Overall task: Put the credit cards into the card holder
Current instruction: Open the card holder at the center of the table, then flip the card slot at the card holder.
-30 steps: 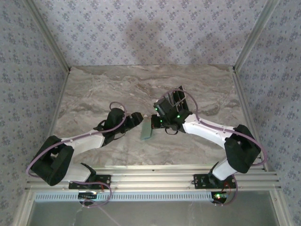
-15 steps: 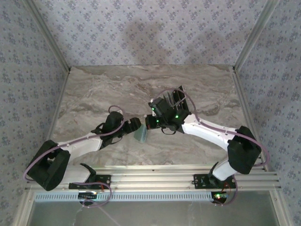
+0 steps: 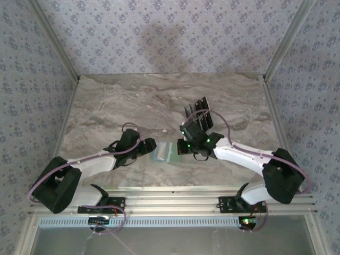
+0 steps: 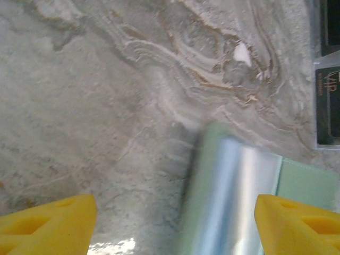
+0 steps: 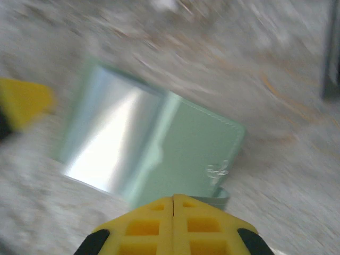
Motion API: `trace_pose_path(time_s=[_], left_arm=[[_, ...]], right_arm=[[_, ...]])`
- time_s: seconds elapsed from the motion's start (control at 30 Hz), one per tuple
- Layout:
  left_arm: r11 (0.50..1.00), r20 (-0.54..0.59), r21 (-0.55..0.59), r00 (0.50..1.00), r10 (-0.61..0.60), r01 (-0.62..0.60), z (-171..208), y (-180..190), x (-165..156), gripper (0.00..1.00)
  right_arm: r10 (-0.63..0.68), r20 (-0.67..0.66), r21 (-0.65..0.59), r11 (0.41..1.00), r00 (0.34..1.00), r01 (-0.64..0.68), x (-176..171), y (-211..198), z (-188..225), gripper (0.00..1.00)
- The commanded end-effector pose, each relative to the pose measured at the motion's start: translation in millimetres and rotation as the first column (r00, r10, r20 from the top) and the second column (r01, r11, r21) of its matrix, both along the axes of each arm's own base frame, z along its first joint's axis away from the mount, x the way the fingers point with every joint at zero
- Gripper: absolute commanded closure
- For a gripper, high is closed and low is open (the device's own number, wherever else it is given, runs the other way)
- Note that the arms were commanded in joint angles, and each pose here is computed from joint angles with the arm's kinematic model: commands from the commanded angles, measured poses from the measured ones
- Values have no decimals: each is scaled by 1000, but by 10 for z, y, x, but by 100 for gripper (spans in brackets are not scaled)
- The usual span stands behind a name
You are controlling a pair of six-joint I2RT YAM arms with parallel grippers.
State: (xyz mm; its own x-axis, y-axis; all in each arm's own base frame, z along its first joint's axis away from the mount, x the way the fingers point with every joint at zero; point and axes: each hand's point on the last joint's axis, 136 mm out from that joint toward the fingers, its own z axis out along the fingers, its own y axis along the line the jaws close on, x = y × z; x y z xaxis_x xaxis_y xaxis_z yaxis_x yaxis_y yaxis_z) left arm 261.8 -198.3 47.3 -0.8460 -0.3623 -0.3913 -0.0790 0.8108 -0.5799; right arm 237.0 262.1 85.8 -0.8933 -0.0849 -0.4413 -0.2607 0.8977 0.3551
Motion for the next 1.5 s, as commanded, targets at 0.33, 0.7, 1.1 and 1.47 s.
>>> trace_pose_path(time_s=[0.33, 0.7, 1.1, 1.47], left_arm=[[1000, -11, 25, 1000, -6, 7, -22, 15, -19, 22], [998, 15, 54, 1000, -16, 15, 142, 29, 23, 19], [996, 15, 90, 1000, -14, 13, 155, 32, 88, 18], [985, 27, 109, 991, -134, 130, 172, -154, 175, 19]], right_arm=[[-73, -21, -57, 996, 997, 72, -126, -290, -220, 60], [-27, 77, 59, 998, 997, 23, -219, 125, 404, 60], [42, 33, -32, 999, 999, -41, -153, 554, -42, 66], [-78, -83, -108, 992, 993, 69, -88, -48, -854, 78]])
